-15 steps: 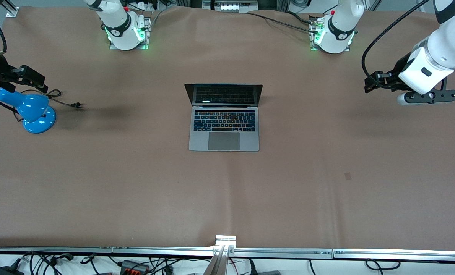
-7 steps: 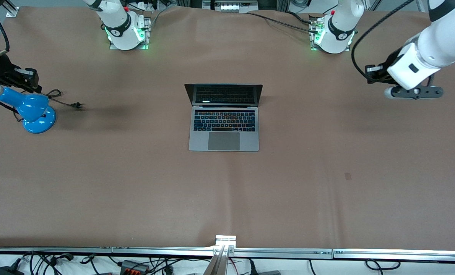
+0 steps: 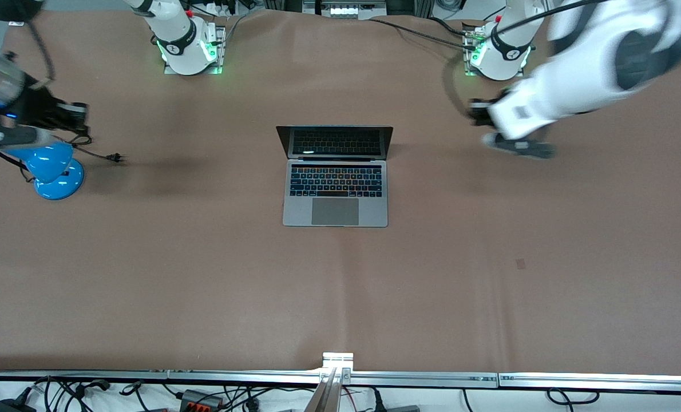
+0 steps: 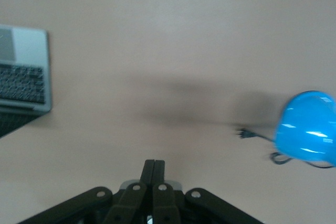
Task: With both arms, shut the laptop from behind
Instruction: 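Move both grippers over the laptop screen's back edge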
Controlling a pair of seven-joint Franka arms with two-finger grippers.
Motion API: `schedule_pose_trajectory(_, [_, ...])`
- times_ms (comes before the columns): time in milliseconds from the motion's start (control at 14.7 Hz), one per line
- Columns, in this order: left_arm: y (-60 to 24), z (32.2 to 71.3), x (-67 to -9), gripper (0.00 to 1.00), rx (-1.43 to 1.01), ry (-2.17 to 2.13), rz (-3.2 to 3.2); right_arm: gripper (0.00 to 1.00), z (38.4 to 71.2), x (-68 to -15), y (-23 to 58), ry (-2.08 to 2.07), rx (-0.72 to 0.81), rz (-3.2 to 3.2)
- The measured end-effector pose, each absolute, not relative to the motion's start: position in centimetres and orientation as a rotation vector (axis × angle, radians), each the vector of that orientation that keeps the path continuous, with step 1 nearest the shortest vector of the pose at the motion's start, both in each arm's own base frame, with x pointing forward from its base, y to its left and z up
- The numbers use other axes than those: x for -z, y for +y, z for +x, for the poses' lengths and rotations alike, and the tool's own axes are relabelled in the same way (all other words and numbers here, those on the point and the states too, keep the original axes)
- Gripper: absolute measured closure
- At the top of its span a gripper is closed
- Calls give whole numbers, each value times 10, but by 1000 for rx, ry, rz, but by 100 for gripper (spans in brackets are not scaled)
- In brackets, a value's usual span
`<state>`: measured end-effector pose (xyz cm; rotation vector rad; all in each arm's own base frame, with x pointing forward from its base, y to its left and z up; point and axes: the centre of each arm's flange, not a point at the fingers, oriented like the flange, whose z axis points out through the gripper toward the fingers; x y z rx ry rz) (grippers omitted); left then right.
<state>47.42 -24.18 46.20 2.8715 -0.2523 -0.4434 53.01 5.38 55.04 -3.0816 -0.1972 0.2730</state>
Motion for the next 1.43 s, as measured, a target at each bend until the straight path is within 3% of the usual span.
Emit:
schedule_pose_trajectory(204, [-310,425,-405,99,415,-261,2851,99,526,-514,121,-313,-405,-2946])
schedule_pose_trajectory(407, [-326,394,-364,99,420,-277,2847,99,508,-488,180,-409,-493,-2841])
schedule_pose_trajectory(1019, [-340,385,-351,99,425,-281,2843,99,413,-407,319,-594,-620,-2809])
schedule_pose_trajectory(1426, [-350,372,-338,99,408,-224,2857,99,398,-379,333,-616,-618,-2823])
